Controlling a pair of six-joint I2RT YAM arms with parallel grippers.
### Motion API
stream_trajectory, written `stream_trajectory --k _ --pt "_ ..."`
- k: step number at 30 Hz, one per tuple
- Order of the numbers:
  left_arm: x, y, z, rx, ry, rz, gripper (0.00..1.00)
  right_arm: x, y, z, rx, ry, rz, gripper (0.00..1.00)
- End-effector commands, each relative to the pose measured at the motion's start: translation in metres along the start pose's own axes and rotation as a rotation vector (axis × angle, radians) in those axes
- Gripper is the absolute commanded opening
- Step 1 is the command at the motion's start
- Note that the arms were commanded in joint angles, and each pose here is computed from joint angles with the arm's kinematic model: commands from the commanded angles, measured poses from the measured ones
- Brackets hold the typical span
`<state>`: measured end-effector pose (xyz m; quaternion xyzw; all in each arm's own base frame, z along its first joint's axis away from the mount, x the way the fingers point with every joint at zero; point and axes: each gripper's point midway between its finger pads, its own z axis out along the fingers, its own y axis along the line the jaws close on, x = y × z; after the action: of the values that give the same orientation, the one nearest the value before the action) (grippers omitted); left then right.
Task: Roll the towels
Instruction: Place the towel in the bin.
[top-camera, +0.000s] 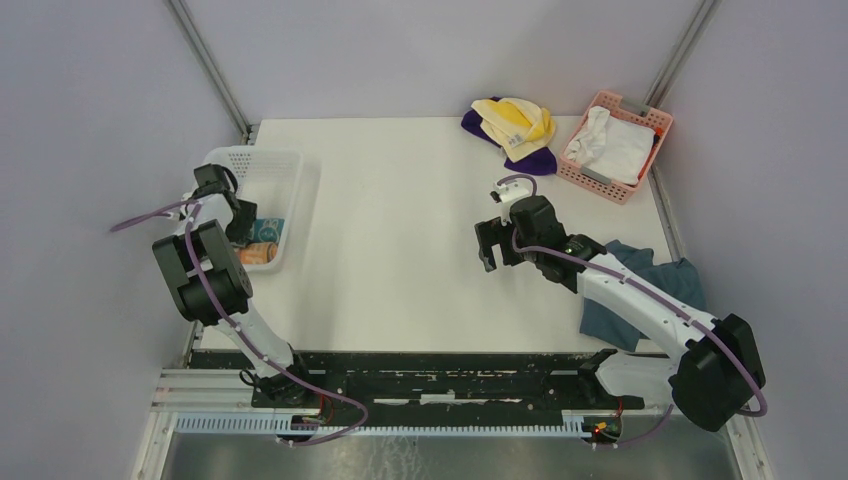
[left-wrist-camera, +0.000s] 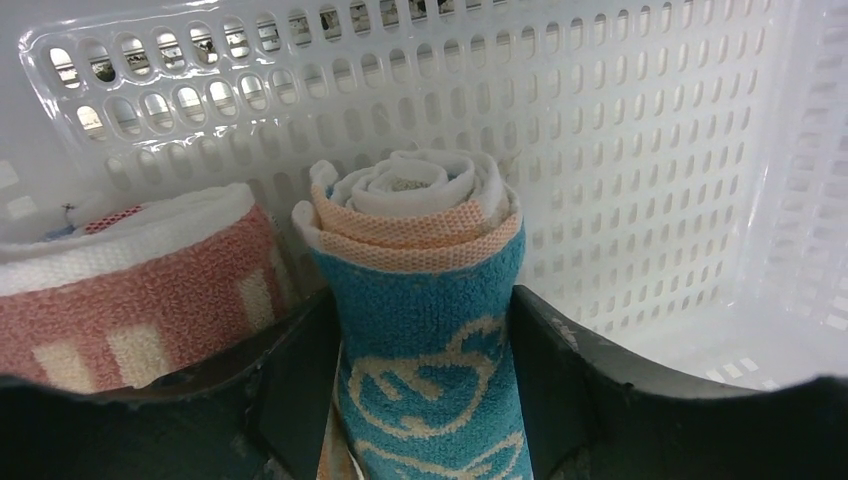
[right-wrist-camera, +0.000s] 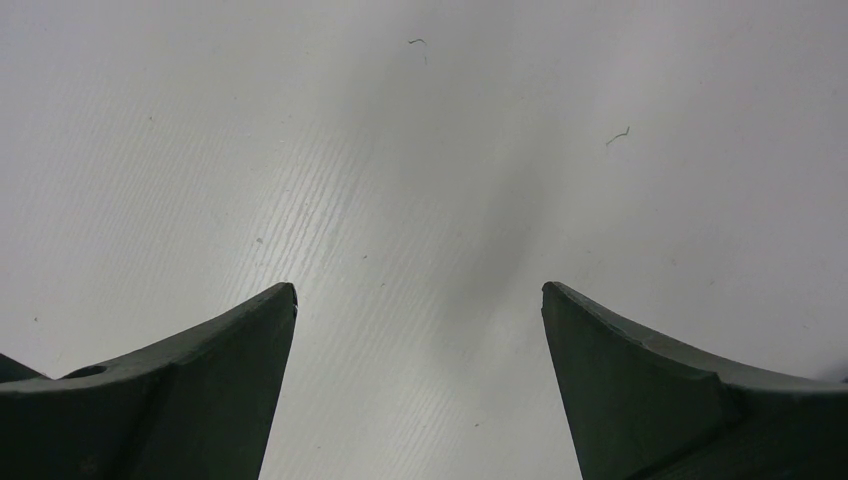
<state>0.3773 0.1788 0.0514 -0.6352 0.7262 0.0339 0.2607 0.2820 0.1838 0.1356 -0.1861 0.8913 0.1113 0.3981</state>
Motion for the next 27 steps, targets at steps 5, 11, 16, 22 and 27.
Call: stream_trajectory --k 5,11,16,22,27 --pt "-0.031 -0.019 -0.036 0.074 -0.073 -0.02 0.71 -0.015 -0.003 -0.006 0.014 -0.065 0.0 1.0" --pt "-0.042 -0.026 -0.062 0.13 -0.106 -0.019 0.74 -0.02 -0.004 -0.009 0.022 -0.069 0.001 1.0" --pt "-0.043 -0.033 -0.095 0.225 -0.112 0.057 0.78 -0.026 -0.003 -0.014 0.02 -0.07 0.005 1.0" --pt "-0.034 -0.033 -0.148 0.386 -0.152 0.221 0.79 -0.035 -0.009 -0.021 0.057 -0.08 0.01 1.0" --pt "-0.025 -0.031 -0.195 0.508 -0.229 0.369 0.84 -0.046 -0.02 -0.034 0.119 -0.098 0.011 1.0"
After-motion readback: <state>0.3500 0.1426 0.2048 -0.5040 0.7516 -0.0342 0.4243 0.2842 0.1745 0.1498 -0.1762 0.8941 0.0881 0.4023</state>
